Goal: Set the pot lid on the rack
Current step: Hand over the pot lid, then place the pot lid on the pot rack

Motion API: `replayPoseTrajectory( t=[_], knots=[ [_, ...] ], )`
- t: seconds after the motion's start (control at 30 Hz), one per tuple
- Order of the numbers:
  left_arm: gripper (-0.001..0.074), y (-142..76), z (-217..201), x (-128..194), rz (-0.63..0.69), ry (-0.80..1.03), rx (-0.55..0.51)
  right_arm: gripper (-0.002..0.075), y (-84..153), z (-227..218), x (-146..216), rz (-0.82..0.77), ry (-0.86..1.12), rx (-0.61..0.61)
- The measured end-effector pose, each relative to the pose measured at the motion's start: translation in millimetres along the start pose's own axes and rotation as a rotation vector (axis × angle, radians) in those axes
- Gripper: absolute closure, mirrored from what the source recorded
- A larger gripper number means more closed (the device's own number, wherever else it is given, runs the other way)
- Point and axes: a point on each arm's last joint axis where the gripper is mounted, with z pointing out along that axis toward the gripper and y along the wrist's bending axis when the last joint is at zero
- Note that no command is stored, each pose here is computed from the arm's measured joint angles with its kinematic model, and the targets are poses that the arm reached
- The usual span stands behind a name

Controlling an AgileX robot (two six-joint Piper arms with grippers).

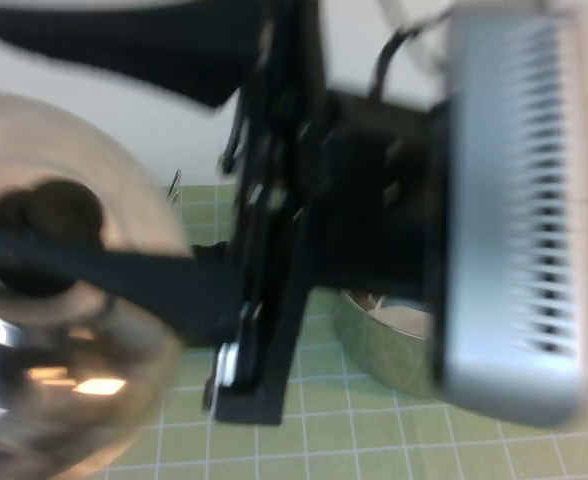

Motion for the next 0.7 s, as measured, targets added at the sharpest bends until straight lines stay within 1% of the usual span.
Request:
replayPoseTrajectory(
  t=[0.07,0.13,0.17,0.2,0.23,0.27,0.33,0.43,0.53,0.7],
  knots=[
    [0.0568,-12.0,5.8,-11.2,0.131,-0.035,-0.061,0.0290,-7.6,0.2,-23.9,-0.126,0.032,0.000],
    [0.0568,-19.8,12.6,-24.4,0.243,-0.084,-0.140,0.0424,-12.0,-3.8,-42.7,-0.227,0.094,0.004],
    [0.0568,-20.7,17.2,-29.5,0.278,-0.094,-0.174,0.0503,-13.8,-7.4,-52.2,-0.282,0.137,0.006],
    [0.0568,-21.6,22.9,-35.0,0.322,-0.098,-0.210,0.0566,-14.9,-10.7,-59.1,-0.325,0.173,0.007],
    [0.0568,-21.6,29.6,-39.8,0.365,-0.092,-0.243,0.0621,-16.3,-15.1,-67.1,-0.365,0.219,0.011],
    [0.0568,-21.5,35.6,-42.9,0.398,-0.077,-0.262,0.0657,-17.5,-20.0,-74.2,-0.391,0.263,0.020],
    [0.0568,-19.3,52.9,-48.7,0.474,-0.011,-0.299,0.0694,-18.1,-30.5,-85.8,-0.399,0.333,0.047],
    [0.0568,-13.1,80.9,-53.7,0.576,0.132,-0.326,0.0715,-16.6,-46.4,-93.4,-0.404,0.431,0.089],
    [0.0568,5.4,110.1,-55.6,0.603,0.296,-0.354,0.0720,-11.3,-60.8,-99.4,-0.406,0.479,0.116],
    [0.0568,43.3,143.8,-59.6,0.586,0.439,-0.422,0.0724,-0.3,-82.9,-106.7,-0.398,0.519,0.157]
  ],
)
